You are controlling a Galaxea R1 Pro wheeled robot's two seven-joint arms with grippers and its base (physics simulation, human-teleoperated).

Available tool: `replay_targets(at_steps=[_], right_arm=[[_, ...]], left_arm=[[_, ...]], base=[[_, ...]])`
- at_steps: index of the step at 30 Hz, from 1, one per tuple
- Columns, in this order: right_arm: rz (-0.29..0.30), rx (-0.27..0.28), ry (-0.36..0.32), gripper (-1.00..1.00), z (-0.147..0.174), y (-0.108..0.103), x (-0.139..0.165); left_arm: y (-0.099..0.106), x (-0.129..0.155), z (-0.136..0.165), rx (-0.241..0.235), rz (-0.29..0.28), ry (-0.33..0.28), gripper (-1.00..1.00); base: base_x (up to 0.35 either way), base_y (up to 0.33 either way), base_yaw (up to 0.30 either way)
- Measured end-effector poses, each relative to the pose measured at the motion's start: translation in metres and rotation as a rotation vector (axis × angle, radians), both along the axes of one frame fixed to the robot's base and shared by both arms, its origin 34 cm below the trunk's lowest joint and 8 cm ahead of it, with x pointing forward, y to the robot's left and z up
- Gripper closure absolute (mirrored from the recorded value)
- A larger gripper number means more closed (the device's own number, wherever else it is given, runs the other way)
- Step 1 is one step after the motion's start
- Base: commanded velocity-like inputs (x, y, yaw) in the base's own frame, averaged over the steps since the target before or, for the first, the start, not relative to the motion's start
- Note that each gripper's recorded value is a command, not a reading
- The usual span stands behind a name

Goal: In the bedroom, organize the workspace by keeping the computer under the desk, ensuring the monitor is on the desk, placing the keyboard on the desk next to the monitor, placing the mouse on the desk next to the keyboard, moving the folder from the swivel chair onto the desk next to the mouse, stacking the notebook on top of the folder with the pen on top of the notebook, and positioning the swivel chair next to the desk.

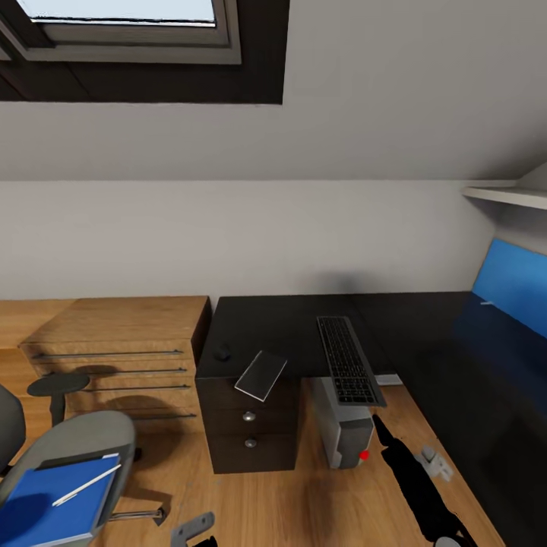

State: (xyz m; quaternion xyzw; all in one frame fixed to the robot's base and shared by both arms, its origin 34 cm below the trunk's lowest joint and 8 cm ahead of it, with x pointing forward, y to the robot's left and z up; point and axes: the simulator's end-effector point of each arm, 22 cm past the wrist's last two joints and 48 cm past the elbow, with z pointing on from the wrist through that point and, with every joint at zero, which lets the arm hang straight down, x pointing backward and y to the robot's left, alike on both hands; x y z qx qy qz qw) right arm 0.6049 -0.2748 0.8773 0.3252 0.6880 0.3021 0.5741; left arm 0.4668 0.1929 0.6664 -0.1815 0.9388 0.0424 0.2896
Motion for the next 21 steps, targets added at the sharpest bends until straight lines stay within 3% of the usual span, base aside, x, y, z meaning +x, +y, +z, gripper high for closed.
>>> replay_targets(at_steps=[4, 11, 21], right_arm=[[-0.002, 0.035, 0.043, -1.0, -0.027, -0.012, -0.006], [0.026, 0.09, 0.111, -1.0, -0.067, -0.011, -0.016], [0.097, 0.121, 0.059, -1.0, -0.071, 0.003, -0.015]], left_arm=[[0.002, -0.003, -0.009, 0.005, 0.0, 0.011, -1.0], [0.003, -0.009, -0.025, 0.016, -0.005, 0.028, -1.0], [0.003, -0.008, -0.04, 0.015, -0.006, 0.029, -1.0]], base=[[0.0, 0.0, 0.0], [0.0, 0.0, 0.0], [0.0, 0.0, 0.0]])
